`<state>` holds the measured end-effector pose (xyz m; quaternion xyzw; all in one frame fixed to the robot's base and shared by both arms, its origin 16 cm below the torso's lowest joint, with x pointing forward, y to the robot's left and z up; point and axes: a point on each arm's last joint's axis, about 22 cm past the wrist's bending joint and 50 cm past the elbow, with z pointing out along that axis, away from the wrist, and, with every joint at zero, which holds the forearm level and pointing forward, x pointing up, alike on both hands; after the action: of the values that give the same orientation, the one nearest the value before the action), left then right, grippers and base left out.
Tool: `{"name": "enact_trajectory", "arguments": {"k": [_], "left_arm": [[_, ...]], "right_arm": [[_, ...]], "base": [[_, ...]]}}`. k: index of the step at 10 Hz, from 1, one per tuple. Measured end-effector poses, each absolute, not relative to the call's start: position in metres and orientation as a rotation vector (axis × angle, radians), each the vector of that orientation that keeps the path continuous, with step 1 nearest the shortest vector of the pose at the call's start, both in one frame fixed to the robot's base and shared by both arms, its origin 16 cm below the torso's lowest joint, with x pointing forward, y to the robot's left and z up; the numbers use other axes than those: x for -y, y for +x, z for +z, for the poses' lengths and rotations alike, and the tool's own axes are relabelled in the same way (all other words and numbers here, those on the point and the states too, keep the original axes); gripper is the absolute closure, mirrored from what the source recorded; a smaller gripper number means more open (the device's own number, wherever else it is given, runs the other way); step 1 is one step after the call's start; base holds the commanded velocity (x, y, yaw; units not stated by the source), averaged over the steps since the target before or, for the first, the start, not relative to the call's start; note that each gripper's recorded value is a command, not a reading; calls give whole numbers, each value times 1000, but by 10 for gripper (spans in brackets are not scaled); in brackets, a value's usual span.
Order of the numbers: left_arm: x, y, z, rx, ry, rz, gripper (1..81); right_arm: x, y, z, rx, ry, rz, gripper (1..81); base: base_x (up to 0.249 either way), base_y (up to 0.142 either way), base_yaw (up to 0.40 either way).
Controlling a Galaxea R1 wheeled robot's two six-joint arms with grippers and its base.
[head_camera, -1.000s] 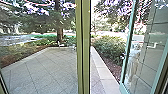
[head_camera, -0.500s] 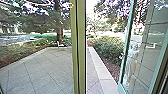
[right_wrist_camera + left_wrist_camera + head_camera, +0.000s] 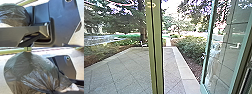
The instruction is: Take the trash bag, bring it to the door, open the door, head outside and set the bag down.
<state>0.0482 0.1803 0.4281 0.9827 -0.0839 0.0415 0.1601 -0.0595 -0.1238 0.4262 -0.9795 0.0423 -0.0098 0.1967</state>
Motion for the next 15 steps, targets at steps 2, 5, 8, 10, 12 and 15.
{"name": "enact_trajectory", "arguments": {"k": [2,5,8,10,12,15], "left_arm": [[-179,49,428,239,2806,119,811],[-179,41,427,236,2806,97,811],[-179,32,425,228,2805,55,811],[-179,31,425,219,2805,60,811],[-181,26,424,194,2808,60,811],[-181,27,425,195,2808,61,811]], "right_arm": [[123,-60,426,-125,-2742,-24,10],[123,-67,427,-135,-2742,-2,10],[123,-82,428,-137,-2743,47,10],[122,-82,428,-132,-2742,52,10],[124,-81,428,-101,-2745,59,10],[124,-81,428,-103,-2745,61,10]], "base": [[0,-130,0],[0,-134,0],[0,-134,0],[0,-134,0],[0,-134,0],[0,-134,0]]}}
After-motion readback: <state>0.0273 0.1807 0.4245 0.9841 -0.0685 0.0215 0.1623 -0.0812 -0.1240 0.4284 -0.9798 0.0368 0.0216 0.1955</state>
